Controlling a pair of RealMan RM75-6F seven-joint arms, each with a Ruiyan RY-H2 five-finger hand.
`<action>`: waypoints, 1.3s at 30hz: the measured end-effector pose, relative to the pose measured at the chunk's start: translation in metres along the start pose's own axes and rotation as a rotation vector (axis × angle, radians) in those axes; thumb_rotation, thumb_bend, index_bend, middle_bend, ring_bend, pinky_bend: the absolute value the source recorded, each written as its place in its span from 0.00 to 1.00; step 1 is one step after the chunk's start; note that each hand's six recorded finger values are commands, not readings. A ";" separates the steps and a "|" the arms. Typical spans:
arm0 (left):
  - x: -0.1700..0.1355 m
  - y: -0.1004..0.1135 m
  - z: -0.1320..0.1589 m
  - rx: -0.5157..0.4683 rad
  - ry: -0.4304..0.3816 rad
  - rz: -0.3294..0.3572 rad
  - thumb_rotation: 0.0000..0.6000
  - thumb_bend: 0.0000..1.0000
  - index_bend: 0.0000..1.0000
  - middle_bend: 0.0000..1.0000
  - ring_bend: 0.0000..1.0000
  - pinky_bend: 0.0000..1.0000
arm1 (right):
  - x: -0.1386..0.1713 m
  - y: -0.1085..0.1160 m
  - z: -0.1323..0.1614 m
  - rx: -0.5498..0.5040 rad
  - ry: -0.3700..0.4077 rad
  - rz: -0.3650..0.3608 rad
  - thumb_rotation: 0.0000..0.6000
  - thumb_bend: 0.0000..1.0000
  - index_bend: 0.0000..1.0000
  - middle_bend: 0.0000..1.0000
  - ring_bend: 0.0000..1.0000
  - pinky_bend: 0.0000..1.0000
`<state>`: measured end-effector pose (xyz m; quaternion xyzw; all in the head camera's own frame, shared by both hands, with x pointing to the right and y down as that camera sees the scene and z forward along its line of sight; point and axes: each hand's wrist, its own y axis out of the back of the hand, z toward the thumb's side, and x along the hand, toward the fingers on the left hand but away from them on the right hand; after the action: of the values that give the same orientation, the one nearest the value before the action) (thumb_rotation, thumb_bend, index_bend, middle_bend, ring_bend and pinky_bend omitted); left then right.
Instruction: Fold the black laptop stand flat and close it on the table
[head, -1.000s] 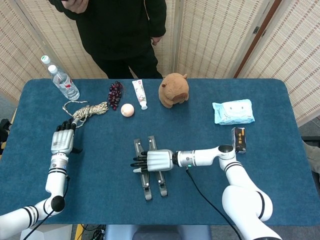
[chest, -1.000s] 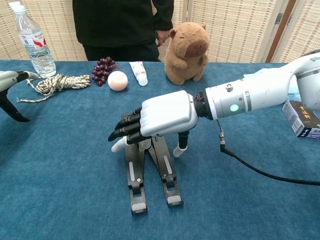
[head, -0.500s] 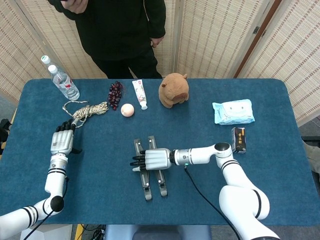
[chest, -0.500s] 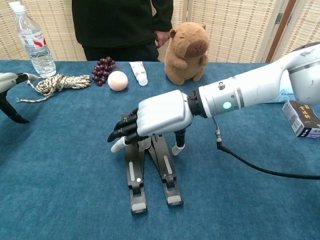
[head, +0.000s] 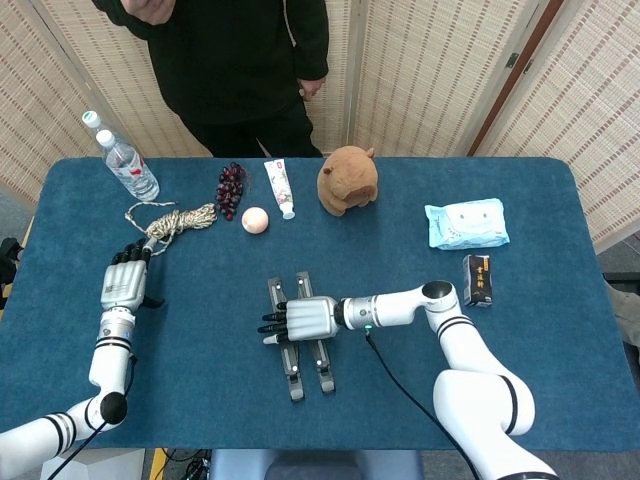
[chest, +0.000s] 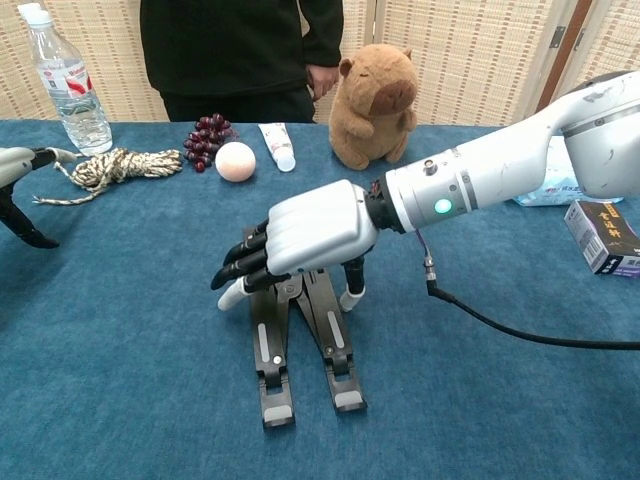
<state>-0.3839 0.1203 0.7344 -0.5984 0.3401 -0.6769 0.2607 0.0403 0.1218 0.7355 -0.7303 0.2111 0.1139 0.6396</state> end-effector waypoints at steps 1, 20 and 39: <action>0.000 0.000 0.000 0.000 -0.001 0.001 1.00 0.00 0.02 0.05 0.05 0.13 | -0.001 0.000 0.000 0.001 0.001 0.002 1.00 0.00 0.00 0.01 0.00 0.25; -0.003 -0.001 -0.001 -0.003 0.000 0.002 1.00 0.00 0.02 0.05 0.05 0.13 | -0.005 -0.004 0.004 -0.004 0.004 0.015 1.00 0.00 0.00 0.06 0.01 0.25; -0.004 -0.003 -0.002 -0.005 0.001 -0.003 1.00 0.00 0.02 0.05 0.05 0.13 | -0.006 -0.004 0.003 -0.005 -0.007 0.014 1.00 0.00 0.10 0.21 0.06 0.25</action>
<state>-0.3857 0.1257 0.7346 -0.5993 0.3412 -0.6767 0.2579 0.0371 0.1260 0.7416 -0.7298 0.2139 0.1214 0.6378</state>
